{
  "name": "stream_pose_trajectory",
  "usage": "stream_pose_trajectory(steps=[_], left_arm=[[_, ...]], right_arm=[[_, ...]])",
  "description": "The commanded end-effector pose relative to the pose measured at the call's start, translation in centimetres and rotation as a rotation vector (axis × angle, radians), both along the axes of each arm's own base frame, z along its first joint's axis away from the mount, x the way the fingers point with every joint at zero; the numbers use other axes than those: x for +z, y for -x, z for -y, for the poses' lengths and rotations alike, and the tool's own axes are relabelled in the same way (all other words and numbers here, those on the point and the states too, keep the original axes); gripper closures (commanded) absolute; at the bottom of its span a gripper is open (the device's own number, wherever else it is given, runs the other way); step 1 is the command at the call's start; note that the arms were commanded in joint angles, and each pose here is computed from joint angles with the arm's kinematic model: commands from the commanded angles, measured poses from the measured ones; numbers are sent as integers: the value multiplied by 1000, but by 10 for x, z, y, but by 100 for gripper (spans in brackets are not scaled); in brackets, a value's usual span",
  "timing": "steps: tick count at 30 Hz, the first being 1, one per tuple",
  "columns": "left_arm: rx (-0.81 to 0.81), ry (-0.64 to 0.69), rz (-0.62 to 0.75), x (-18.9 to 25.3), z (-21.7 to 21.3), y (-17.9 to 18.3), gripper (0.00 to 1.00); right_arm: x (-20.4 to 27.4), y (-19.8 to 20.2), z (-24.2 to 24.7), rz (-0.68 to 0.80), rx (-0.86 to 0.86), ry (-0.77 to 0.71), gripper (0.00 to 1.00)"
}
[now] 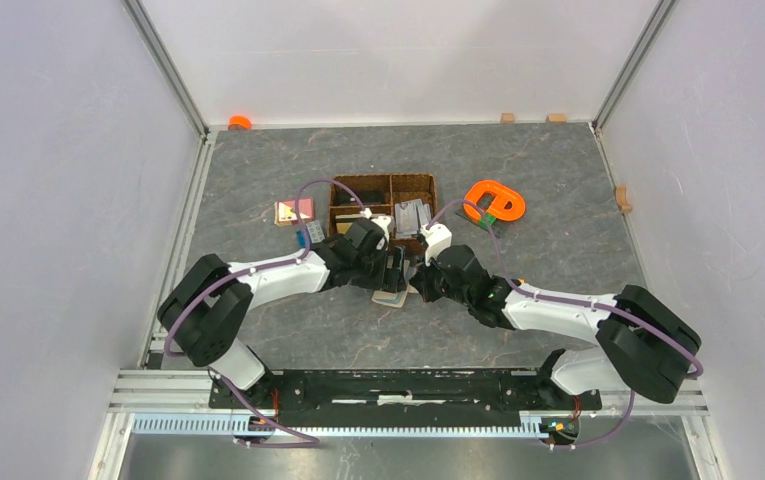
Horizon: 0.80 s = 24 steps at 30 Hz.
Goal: Take the credit cards out of the card holder
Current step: Open the card holder at the center of the board.
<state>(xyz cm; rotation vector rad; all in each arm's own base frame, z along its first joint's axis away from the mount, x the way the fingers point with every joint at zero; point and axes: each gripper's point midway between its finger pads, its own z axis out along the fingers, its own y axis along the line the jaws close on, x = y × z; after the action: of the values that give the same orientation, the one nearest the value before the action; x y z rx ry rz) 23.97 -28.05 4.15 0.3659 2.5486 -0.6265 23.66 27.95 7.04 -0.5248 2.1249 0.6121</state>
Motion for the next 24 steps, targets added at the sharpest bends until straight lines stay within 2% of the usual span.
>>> stream_pose_trajectory(steps=[1, 6, 12, 16, 18, 21, 24], left_arm=[[-41, -36, -6, 2, 4, -3, 20], [-3, -26, 32, 11, -2, -8, 36], [11, 56, 30, 21, -3, -9, 41], [34, 75, 22, 21, -7, -12, 49], [39, 85, 23, 22, -9, -13, 46], [45, 90, 30, 25, -11, -13, 31], [43, 86, 31, 24, -11, -14, 26]], right_arm=[[23, -11, -2, 55, -30, -37, 100], [25, -14, 1, 60, -47, -27, 100], [23, -18, 8, 65, -71, -9, 100], [21, -19, 11, 61, -82, 3, 100], [21, -20, 13, 62, -87, 9, 100], [19, -21, 16, 66, -95, 17, 100], [18, -23, 18, 75, -93, 35, 100]])
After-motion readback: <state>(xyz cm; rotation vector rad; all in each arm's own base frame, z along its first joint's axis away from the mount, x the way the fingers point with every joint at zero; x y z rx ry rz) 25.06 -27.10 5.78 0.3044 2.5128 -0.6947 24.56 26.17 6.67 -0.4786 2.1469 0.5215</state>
